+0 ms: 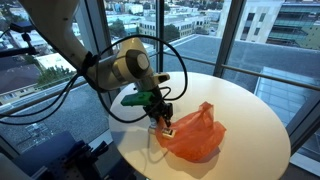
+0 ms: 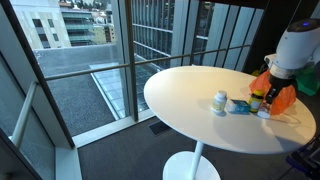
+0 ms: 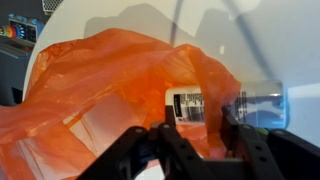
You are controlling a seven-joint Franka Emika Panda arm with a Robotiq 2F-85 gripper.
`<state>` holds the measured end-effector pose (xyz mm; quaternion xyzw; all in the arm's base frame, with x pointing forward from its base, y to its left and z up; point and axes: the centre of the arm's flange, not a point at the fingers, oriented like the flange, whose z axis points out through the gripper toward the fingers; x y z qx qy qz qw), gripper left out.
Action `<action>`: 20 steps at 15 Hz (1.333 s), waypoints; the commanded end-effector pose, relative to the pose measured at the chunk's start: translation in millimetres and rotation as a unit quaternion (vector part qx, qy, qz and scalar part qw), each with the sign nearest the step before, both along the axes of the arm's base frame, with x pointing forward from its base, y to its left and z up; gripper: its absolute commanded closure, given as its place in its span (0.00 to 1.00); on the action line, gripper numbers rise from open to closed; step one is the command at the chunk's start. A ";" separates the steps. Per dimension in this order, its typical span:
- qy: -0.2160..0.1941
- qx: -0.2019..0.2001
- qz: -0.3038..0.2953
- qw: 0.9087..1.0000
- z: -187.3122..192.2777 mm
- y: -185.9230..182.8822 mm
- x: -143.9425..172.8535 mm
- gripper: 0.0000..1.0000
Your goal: Pick up the longest white container from the table and put it in the orange plastic bag
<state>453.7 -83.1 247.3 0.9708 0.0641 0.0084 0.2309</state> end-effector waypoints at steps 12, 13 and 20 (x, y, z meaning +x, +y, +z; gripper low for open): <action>-0.022 0.030 -0.051 0.998 30.9 -25.6 3.0 0.98; -0.027 0.031 -0.057 0.998 36.4 -29.0 3.3 0.98; -0.063 0.027 -0.079 0.995 69.7 -46.0 8.5 0.98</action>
